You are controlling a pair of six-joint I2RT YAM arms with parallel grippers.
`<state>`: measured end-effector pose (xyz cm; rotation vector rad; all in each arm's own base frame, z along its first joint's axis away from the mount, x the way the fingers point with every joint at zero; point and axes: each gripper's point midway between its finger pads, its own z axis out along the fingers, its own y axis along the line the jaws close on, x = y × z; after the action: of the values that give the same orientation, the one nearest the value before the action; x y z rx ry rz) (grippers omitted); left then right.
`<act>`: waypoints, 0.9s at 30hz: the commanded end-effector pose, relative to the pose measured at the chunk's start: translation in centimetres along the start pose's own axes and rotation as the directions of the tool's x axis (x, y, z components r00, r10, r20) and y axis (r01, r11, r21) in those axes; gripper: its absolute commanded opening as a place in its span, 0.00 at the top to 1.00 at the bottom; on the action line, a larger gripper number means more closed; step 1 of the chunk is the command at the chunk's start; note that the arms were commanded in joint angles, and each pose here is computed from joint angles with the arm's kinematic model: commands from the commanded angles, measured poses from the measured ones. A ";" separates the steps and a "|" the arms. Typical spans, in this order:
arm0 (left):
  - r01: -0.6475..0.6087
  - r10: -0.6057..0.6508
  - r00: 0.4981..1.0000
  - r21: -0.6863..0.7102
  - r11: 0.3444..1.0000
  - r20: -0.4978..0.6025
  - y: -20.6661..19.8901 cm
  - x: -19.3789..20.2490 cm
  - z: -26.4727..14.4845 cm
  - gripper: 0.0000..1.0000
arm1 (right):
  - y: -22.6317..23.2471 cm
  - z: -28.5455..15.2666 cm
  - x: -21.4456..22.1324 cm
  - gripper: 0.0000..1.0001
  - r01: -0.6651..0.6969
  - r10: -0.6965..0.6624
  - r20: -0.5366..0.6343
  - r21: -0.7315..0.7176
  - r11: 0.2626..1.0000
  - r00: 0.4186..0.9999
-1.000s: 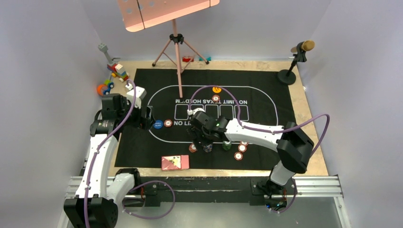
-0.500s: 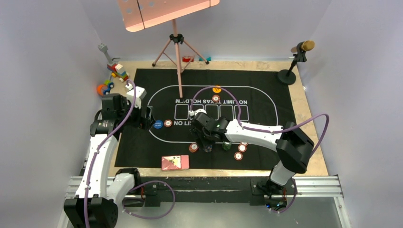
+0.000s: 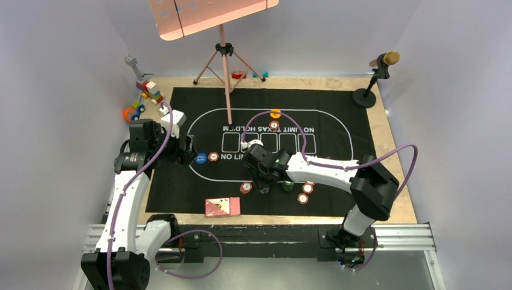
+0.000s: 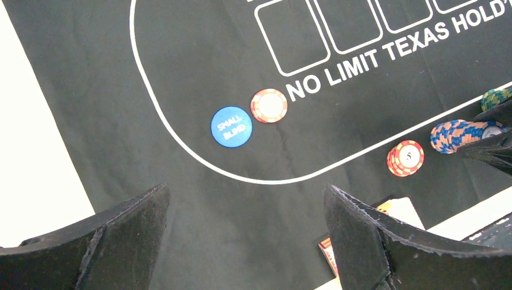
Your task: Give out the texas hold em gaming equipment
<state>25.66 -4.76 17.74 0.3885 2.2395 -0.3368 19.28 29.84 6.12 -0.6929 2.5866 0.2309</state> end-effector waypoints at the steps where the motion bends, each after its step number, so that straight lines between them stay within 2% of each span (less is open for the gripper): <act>1: -0.026 0.026 0.999 -0.003 1.000 0.035 0.0 -0.7 -0.3 0.00 | 0.2 -0.7 -0.6 0.58 -0.010 0.010 0.031 -0.013 1.000 0.999; 7: -0.028 0.029 0.999 -0.004 1.000 0.037 0.0 -0.8 -0.4 0.00 | 0.1 -1.1 -1.0 0.76 -0.004 0.005 0.039 -0.008 1.000 0.999; 13: -0.032 0.032 0.999 -0.007 0.999 0.040 0.0 -0.7 -0.5 0.00 | -0.3 -1.4 -1.8 1.00 0.006 -0.007 0.050 0.026 1.000 0.999; 21: -0.033 0.033 0.999 -0.010 0.999 0.041 0.1 -0.8 -0.5 0.00 | 0.1 -3.1 -5.3 1.00 0.013 -0.017 0.116 0.033 0.999 0.993; 27: -0.031 0.032 0.999 -0.015 0.999 0.041 0.1 -0.8 -0.6 0.00 | 1.9 -1.4 -9.0 1.00 0.036 -0.036 0.135 0.002 0.999 0.990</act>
<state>25.56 -4.76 18.09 0.3905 2.2252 -0.3313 22.46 32.77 11.02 -0.6819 2.4898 0.2521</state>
